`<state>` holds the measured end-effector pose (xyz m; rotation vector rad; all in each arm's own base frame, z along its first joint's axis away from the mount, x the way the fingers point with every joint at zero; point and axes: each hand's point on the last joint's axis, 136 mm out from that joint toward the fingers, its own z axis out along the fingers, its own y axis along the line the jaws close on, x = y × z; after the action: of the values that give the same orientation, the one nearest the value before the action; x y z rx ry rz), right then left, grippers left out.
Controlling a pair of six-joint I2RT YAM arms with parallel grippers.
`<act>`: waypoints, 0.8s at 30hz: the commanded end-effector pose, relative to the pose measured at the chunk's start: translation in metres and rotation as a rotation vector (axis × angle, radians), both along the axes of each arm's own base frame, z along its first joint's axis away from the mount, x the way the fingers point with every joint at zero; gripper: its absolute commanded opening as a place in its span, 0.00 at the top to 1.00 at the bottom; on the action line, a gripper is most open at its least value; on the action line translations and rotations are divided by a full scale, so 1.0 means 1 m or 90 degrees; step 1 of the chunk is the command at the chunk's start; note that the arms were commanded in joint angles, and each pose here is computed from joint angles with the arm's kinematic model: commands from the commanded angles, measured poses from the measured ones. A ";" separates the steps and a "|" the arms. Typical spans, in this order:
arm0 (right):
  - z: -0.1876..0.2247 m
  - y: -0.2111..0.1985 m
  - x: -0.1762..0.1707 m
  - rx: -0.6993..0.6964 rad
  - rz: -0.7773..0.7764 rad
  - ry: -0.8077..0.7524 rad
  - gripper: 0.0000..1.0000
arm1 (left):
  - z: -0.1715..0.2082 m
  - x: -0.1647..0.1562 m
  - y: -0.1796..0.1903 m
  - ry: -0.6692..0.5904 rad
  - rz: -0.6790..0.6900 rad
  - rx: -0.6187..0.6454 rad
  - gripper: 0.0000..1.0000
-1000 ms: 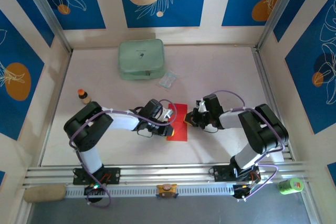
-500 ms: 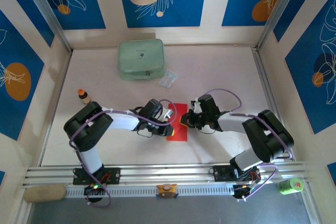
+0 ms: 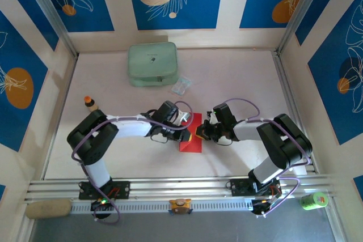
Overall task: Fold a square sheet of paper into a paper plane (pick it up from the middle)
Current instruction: Fold the triangle a second time at the center of the table.
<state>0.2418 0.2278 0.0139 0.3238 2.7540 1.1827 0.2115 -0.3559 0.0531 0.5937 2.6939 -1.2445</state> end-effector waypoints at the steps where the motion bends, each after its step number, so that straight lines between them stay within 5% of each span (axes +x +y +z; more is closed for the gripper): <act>1: -0.017 -0.010 -0.007 -0.035 -0.014 0.041 1.00 | -0.005 -0.001 -0.012 0.023 -0.022 -0.009 0.96; 13: -0.021 -0.012 -0.009 -0.043 -0.016 0.051 1.00 | -0.057 -0.009 0.008 0.052 -0.016 0.081 0.96; 24: -0.019 -0.013 -0.008 -0.046 -0.016 0.050 1.00 | 0.000 -0.003 -0.008 0.002 -0.040 0.016 0.95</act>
<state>0.2424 0.2283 0.0136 0.3248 2.7561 1.1856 0.2116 -0.3590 0.0358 0.6302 2.7566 -1.1980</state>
